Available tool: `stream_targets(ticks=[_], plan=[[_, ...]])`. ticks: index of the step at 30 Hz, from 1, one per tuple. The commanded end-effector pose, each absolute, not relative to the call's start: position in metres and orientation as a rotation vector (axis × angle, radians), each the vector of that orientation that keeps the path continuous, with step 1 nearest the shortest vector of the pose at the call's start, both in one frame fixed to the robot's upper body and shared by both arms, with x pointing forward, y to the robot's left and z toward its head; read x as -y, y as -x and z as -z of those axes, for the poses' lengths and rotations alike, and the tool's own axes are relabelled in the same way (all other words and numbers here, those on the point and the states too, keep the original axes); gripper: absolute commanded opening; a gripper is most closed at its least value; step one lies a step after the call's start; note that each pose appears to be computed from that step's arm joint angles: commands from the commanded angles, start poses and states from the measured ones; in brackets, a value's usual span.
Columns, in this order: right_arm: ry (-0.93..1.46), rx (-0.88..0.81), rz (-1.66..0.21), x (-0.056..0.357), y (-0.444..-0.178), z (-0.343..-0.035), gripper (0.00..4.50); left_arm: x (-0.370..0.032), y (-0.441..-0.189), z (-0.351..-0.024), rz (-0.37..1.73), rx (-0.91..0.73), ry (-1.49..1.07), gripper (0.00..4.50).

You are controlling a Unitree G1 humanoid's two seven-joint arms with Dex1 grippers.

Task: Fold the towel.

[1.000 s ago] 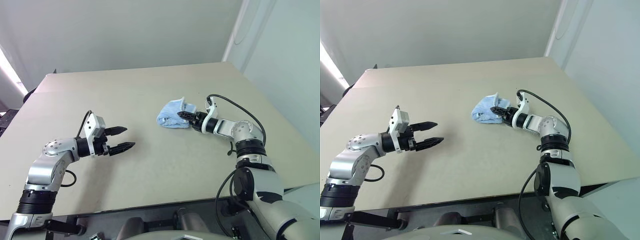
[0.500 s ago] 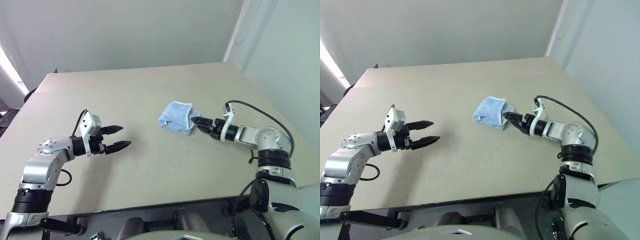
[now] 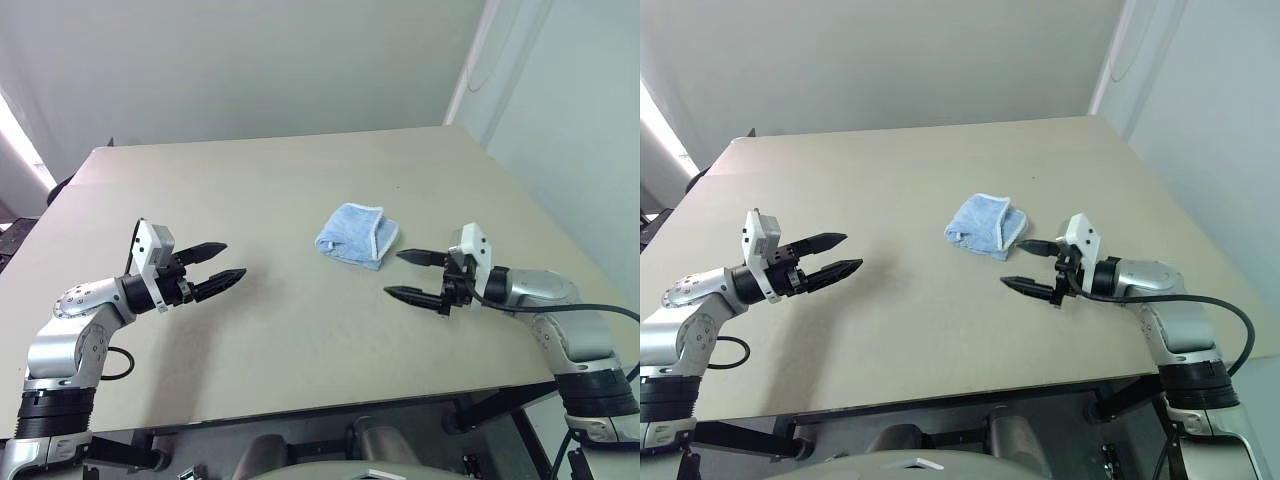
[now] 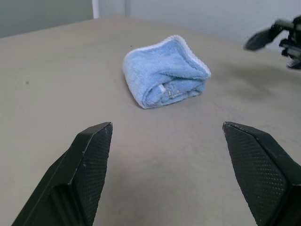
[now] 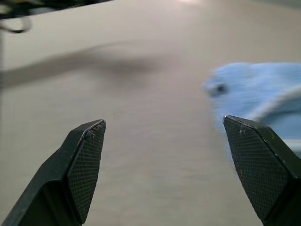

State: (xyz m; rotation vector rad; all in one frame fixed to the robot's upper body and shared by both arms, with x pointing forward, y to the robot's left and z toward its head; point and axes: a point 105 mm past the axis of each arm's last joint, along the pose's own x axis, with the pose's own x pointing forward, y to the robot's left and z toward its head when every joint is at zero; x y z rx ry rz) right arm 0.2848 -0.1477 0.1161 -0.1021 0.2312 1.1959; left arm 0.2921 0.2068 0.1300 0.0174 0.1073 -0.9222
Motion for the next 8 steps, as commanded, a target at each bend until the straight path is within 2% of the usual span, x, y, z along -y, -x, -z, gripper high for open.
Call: stream_targets(ticks=[1,8], plan=[[0.062,-0.200,-1.250,0.1408,-0.2816,-0.1270,4.18,-0.2105,-0.2885,-0.1336,0.935,-0.099,-0.057,3.97],[0.037,-0.243,-1.248,0.1435,-0.2815,-0.1243,4.18,-0.2189,-0.2818,-0.1346,0.927,-0.151,-0.090,3.97]])
